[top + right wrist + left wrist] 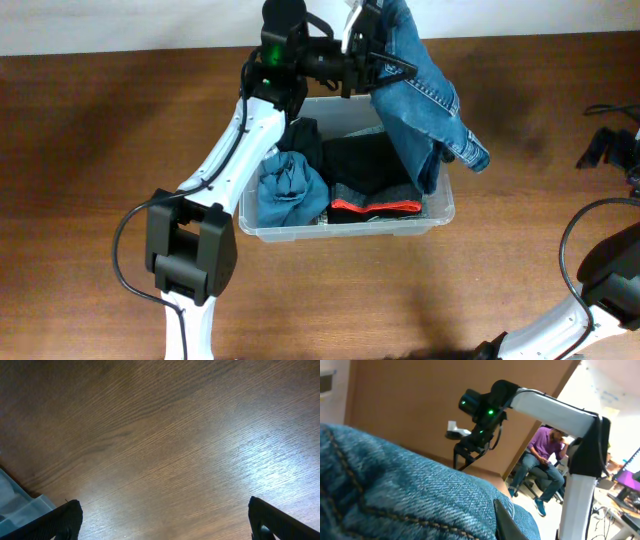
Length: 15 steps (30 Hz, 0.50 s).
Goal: Pack container
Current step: 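Lift the jeans and carry them over the bin, then lower the jeans onto the garments in the bin and release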
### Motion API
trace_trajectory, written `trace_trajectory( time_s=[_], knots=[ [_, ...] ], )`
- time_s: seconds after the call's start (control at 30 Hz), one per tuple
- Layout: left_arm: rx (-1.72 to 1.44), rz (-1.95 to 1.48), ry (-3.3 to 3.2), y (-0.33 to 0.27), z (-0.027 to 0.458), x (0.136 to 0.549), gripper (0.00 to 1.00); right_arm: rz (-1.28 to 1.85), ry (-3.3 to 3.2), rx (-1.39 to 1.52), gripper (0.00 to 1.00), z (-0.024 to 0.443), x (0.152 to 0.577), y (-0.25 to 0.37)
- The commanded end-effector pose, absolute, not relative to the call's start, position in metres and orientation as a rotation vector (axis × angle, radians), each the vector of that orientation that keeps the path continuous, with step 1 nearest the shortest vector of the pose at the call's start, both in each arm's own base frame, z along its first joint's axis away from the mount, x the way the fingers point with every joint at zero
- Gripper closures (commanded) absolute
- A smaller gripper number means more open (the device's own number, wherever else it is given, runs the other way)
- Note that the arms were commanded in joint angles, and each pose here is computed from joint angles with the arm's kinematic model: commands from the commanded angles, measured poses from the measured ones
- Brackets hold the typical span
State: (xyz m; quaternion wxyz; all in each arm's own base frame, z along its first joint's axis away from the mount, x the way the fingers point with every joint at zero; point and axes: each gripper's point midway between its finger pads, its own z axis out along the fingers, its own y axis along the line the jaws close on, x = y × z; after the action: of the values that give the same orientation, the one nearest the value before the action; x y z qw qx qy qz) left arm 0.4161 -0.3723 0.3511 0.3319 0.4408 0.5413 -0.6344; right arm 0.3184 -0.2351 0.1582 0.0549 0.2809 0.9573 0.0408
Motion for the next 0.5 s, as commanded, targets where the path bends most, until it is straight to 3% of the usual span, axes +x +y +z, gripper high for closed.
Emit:
trace_trajectory(
  time_s=[0.0, 0.33, 0.47],
  knots=[
    [1.204, -1.537, 1.332, -0.371, 0.366, 0.415, 1.0, 0.123, 2.899, 0.853, 0.02, 0.161, 0.318, -0.235],
    [1.184, -1.537, 1.544, -0.368, 0.317, 0.416, 1.0, 0.123, 2.899, 0.853, 0.02, 0.161, 0.318, -0.235],
    [1.038, -1.451, 1.813, -0.361, 0.281, 0.432, 1.0, 0.123, 2.899, 0.853, 0.02, 0.161, 0.318, -0.235]
  ],
)
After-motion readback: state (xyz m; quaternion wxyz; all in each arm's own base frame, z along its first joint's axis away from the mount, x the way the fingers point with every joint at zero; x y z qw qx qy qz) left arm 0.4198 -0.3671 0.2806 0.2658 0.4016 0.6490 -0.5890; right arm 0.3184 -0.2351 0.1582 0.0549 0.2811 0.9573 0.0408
